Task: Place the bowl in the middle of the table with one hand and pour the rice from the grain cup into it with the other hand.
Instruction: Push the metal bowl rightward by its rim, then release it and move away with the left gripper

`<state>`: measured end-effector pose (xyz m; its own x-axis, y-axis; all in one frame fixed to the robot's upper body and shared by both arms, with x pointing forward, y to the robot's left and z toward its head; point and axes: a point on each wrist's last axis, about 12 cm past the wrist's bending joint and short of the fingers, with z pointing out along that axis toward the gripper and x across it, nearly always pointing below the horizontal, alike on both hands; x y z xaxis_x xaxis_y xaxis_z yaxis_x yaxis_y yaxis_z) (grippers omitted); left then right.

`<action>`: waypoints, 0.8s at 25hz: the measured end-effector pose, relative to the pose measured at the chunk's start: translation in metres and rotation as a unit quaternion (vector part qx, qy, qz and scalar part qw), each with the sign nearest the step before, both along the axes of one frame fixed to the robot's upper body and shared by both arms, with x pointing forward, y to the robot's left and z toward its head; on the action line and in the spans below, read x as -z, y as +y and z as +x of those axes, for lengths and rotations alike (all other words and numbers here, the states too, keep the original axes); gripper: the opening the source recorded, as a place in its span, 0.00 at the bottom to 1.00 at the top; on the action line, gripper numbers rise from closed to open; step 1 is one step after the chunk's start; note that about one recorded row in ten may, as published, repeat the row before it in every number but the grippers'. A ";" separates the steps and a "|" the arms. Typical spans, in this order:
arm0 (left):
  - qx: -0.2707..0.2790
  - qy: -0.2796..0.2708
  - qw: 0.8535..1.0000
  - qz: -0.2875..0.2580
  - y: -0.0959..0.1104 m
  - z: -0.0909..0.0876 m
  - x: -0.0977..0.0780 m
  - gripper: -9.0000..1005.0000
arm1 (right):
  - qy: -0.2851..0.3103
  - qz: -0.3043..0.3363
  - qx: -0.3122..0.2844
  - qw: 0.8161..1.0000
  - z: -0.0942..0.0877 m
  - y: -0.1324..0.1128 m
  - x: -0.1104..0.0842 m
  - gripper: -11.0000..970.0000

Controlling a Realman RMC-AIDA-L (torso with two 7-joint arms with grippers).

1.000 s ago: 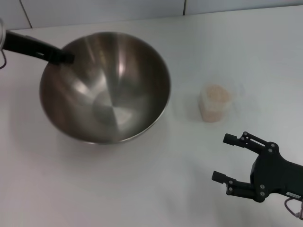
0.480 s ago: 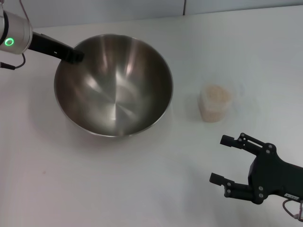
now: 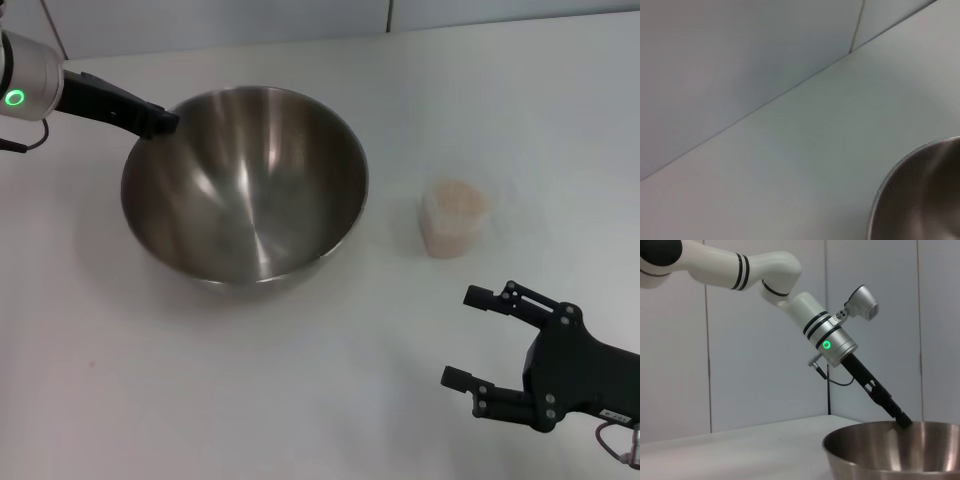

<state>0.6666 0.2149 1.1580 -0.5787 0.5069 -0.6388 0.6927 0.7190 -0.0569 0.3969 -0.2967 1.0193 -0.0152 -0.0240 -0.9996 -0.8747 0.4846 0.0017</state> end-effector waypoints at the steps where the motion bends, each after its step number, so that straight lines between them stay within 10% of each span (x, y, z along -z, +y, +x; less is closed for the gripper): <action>1: 0.004 -0.002 1.000 0.001 0.000 -0.001 -0.002 0.09 | 0.000 0.001 0.001 1.000 0.000 0.000 0.000 0.86; 5: 0.021 -0.024 0.999 -0.001 0.008 -0.007 -0.017 0.10 | -0.002 0.007 0.015 1.000 0.001 -0.002 0.000 0.86; 14: 0.154 -0.098 0.983 -0.005 0.050 -0.075 -0.032 0.47 | 0.047 0.064 0.140 0.987 -0.003 -0.027 0.001 0.86; 20: 0.142 -0.160 0.976 -0.034 0.075 -0.103 -0.017 0.78 | 0.051 0.049 0.250 0.966 -0.010 -0.038 0.016 0.86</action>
